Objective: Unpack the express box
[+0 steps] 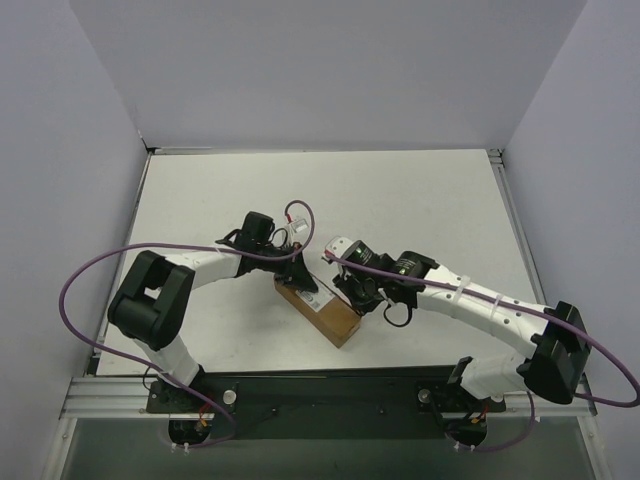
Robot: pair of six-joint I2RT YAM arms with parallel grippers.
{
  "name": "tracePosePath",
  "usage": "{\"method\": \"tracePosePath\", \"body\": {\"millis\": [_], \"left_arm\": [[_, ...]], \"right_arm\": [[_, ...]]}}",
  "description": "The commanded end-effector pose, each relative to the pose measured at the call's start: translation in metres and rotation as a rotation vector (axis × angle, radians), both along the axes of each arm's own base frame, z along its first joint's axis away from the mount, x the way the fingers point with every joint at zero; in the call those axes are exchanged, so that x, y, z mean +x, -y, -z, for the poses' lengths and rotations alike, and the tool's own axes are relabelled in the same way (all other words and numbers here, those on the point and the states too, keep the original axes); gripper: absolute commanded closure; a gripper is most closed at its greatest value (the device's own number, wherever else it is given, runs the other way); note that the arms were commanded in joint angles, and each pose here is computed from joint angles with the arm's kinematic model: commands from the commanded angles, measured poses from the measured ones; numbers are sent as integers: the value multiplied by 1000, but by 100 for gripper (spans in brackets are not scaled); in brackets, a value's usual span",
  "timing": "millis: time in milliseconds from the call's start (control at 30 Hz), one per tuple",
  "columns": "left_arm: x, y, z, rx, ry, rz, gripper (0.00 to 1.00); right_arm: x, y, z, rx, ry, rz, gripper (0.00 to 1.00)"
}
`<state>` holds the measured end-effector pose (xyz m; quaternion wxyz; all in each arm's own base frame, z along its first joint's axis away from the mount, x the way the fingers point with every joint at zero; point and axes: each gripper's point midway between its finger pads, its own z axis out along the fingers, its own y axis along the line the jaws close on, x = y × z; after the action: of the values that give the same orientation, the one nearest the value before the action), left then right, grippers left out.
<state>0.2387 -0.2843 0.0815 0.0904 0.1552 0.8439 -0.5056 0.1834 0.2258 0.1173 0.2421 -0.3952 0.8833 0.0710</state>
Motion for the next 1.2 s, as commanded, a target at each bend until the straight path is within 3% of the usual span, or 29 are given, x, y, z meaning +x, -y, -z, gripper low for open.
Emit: {"method": "tracePosePath", "body": {"millis": [0, 200, 333, 433, 500, 633, 800, 1000, 1167], "left_arm": [[33, -34, 51, 251, 75, -123, 100], [42, -8, 12, 124, 158, -19, 100], [44, 10, -40, -37, 230, 73, 100], [51, 5, -82, -88, 294, 100, 100], [48, -19, -95, -41, 326, 113, 100], [42, -83, -66, 155, 364, 129, 100], [-1, -133, -9, 335, 164, 217, 100], [21, -111, 14, 342, 160, 192, 100], [93, -64, 8, 318, 294, 161, 100]], "right_arm": [[-17, 38, -14, -117, -58, 10, 100], [-2, 49, -31, -116, -46, 58, 100], [13, 40, -48, -64, -30, 33, 100], [30, 43, -54, -82, 16, 32, 100], [41, 40, -49, -82, 26, 32, 100], [63, 32, -30, -102, 74, -34, 100], [70, 30, -5, -136, 104, -117, 100], [36, 9, 8, -109, 73, -297, 100], [-3, -47, 9, 44, 116, -508, 100]]}}
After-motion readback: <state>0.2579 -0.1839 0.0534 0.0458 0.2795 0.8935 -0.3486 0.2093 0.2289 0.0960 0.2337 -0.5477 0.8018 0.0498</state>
